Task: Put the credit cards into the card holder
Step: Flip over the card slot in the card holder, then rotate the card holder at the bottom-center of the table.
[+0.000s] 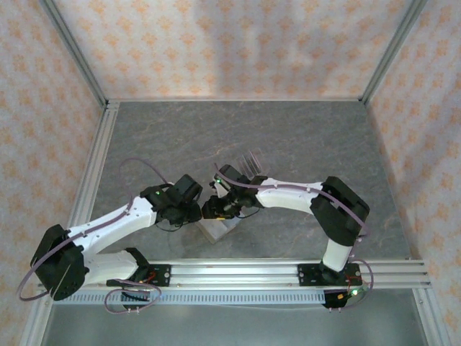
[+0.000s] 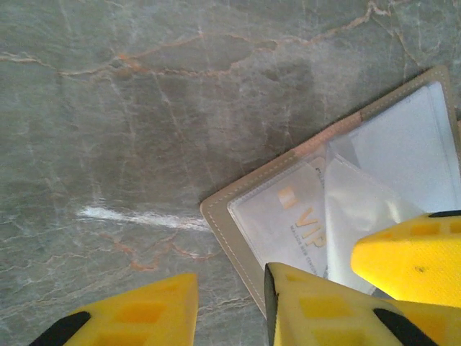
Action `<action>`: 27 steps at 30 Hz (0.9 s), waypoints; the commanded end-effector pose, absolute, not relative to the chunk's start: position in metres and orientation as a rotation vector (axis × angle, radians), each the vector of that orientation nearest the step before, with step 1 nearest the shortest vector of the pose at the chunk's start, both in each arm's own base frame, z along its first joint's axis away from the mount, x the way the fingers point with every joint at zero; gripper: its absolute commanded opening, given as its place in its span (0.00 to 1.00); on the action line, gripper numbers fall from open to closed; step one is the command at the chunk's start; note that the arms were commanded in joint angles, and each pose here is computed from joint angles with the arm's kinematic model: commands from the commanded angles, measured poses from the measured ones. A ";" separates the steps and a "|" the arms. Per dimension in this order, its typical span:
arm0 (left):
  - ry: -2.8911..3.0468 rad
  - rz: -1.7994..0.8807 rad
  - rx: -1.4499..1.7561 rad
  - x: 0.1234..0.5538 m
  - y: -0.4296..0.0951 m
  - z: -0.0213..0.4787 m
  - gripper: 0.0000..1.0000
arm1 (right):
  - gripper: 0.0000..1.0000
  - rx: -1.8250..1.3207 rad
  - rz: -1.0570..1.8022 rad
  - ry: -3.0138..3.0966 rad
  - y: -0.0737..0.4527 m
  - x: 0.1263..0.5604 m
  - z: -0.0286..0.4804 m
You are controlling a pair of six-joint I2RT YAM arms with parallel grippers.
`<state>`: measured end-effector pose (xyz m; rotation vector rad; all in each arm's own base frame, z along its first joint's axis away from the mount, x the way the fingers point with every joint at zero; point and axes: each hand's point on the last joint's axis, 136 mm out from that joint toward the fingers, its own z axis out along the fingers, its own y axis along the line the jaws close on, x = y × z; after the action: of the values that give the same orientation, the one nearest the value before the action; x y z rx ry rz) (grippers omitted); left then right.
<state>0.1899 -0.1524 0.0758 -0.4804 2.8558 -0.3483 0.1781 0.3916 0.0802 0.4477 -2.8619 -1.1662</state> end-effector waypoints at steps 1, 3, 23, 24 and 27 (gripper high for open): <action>2.822 -0.302 -0.534 0.190 -0.138 0.079 0.34 | 0.42 0.493 -1.326 -2.798 0.416 0.182 0.105; 2.811 -0.293 -0.554 0.190 -0.134 0.080 0.35 | 0.42 0.506 -1.351 -2.802 0.418 0.185 0.115; 2.799 -0.401 -0.545 0.192 -0.138 0.080 0.54 | 0.28 0.376 -1.167 -3.039 0.354 0.214 0.134; 2.816 -0.417 -0.522 0.192 -0.143 0.078 0.54 | 0.24 0.370 -1.093 -3.072 0.347 0.216 0.126; 2.863 -0.426 -0.464 0.193 -0.153 0.072 0.54 | 0.17 0.354 -0.811 -3.173 0.324 0.225 0.103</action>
<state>0.1895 -0.1408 0.0730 -0.5406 2.8369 -0.3797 0.2205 0.3536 0.1314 0.3737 -3.0596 -1.1377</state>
